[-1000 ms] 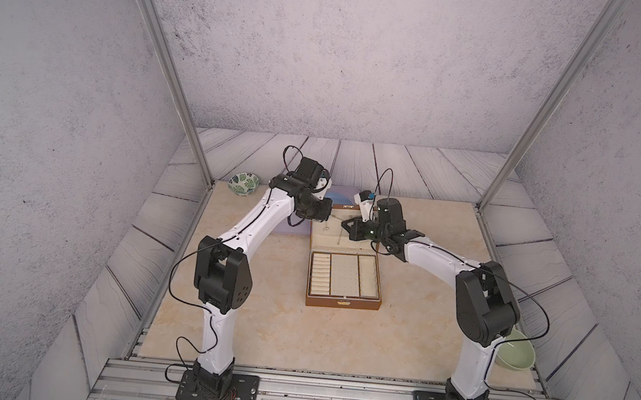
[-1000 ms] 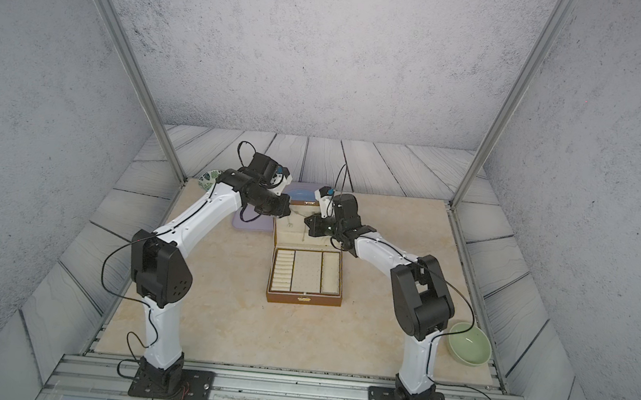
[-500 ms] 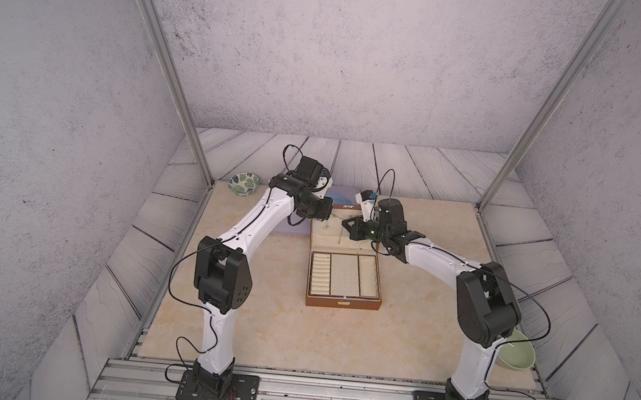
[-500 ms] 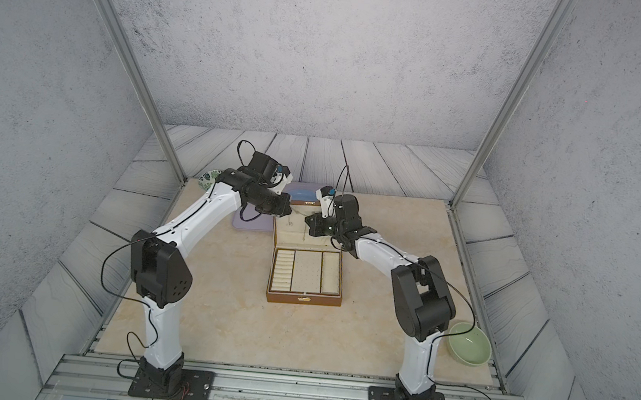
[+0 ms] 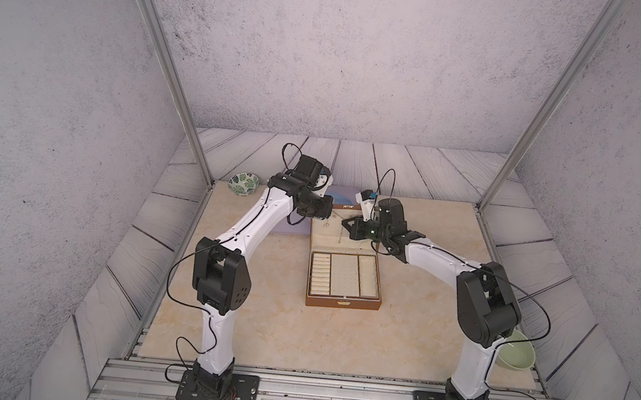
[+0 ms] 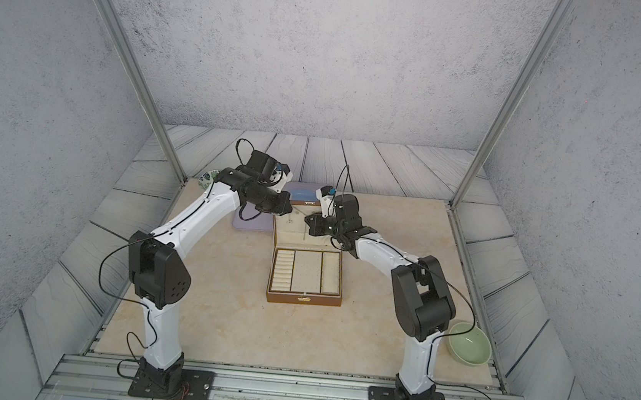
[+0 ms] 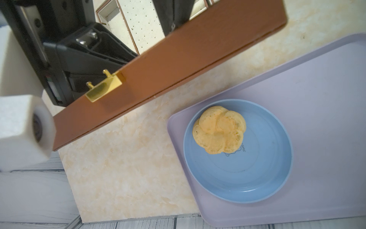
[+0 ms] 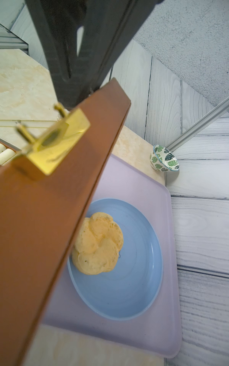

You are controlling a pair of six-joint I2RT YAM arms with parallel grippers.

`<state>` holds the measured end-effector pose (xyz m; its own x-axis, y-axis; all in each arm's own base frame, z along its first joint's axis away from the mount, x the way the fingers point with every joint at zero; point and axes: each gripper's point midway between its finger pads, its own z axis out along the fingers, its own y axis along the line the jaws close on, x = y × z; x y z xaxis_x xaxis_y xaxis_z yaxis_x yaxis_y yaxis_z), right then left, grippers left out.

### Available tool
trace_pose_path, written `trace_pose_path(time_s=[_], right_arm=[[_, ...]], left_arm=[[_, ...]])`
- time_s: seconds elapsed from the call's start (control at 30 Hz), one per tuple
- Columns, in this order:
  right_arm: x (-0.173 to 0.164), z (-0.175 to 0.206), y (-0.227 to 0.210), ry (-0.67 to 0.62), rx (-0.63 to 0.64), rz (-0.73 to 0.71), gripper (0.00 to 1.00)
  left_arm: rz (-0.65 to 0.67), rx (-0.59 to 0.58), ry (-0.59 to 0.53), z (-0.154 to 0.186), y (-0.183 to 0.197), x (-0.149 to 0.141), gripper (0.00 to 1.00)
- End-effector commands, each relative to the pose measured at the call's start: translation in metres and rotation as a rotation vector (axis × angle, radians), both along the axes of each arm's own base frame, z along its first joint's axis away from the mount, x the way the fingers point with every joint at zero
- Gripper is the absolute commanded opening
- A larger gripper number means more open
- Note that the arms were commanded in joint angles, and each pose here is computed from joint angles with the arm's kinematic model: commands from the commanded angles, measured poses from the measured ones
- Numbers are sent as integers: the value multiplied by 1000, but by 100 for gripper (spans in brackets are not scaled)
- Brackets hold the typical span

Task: Put jewelry chain into jewelry box
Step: Hang the necklace on the jewelry box clasp.

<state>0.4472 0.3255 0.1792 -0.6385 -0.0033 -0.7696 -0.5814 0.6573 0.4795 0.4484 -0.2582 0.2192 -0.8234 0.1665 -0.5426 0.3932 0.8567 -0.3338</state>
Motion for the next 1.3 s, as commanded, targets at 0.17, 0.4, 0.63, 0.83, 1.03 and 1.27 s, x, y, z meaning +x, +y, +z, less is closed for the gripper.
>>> trace_pose_path(time_s=[0.17,0.4,0.63,0.83,1.03,1.27], right_arm=[[4,0,-2,19,3,-8,0],[3,-4,-1,31,5,-5,0],[0,-4,1,39,17,6,0],[0,-5,3,46,20,7,0],[2,-1,3,48,30,-4,0],[4,6,8,54,51,-6,0]], left_arm=[[58,77,61,-33,21,9,0],[71,110,108,-53,25,8,0],[56,86,159,-60,20,-1,0],[64,62,176,-66,17,-3,0],[91,3,155,-56,7,5,0],[117,-23,155,-54,3,12,1]])
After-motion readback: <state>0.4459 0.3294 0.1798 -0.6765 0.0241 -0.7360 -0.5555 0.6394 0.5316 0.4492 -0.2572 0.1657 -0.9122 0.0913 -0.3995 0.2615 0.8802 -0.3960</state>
